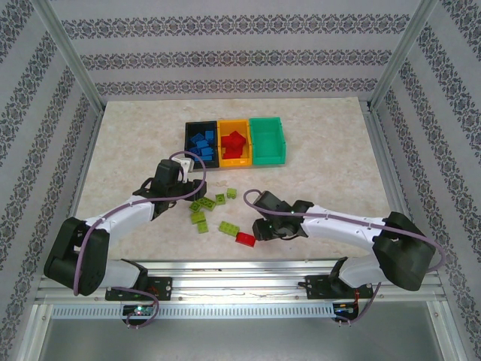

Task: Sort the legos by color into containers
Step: Pick up the lego from the bottom-center of the table, then place the lego in the container.

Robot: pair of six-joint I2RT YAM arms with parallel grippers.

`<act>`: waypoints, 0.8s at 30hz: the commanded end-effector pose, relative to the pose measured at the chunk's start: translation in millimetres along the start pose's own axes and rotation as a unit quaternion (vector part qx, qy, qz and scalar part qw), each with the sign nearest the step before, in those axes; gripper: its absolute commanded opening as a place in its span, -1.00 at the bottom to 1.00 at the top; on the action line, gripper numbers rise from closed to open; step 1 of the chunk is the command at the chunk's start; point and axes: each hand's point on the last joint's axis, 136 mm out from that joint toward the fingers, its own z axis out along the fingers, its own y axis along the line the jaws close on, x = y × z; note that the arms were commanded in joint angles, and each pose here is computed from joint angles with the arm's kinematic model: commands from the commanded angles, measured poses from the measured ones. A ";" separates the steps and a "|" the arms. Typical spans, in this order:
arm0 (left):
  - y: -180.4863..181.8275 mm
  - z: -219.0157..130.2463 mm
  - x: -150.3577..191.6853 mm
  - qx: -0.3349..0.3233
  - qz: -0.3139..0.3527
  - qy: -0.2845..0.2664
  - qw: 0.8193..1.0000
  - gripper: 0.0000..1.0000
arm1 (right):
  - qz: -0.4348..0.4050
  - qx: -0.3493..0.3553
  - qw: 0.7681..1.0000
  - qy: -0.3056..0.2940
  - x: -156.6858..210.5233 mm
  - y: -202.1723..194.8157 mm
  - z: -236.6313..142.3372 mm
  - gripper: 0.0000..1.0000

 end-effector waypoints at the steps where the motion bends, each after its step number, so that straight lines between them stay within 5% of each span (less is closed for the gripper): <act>1: 0.7 -5.4 -10.3 0.004 -0.006 -0.024 1.000 0.30 | -0.005 -0.031 0.998 -0.048 -40.1 10.3 -26.1 -0.24; 8: 3.6 -6.4 -10.1 -0.003 -0.004 -0.027 1.000 0.30 | 0.021 -0.111 0.980 -0.164 -158.6 22.2 -61.9 -0.21; 16: 5.6 -7.3 -9.4 -0.009 0.000 -0.027 1.000 0.30 | 0.006 -0.114 0.971 -0.209 -293.7 26.4 -42.0 -0.10; 20: 5.7 -7.6 -9.8 -0.008 -0.001 -0.029 1.000 0.30 | 0.008 -0.107 0.974 -0.202 -334.6 17.6 -22.5 0.14; 24: 5.4 -8.6 -10.3 -0.008 0.000 -0.029 1.000 0.30 | 0.008 -0.113 0.974 -0.196 -334.7 18.4 -18.7 0.21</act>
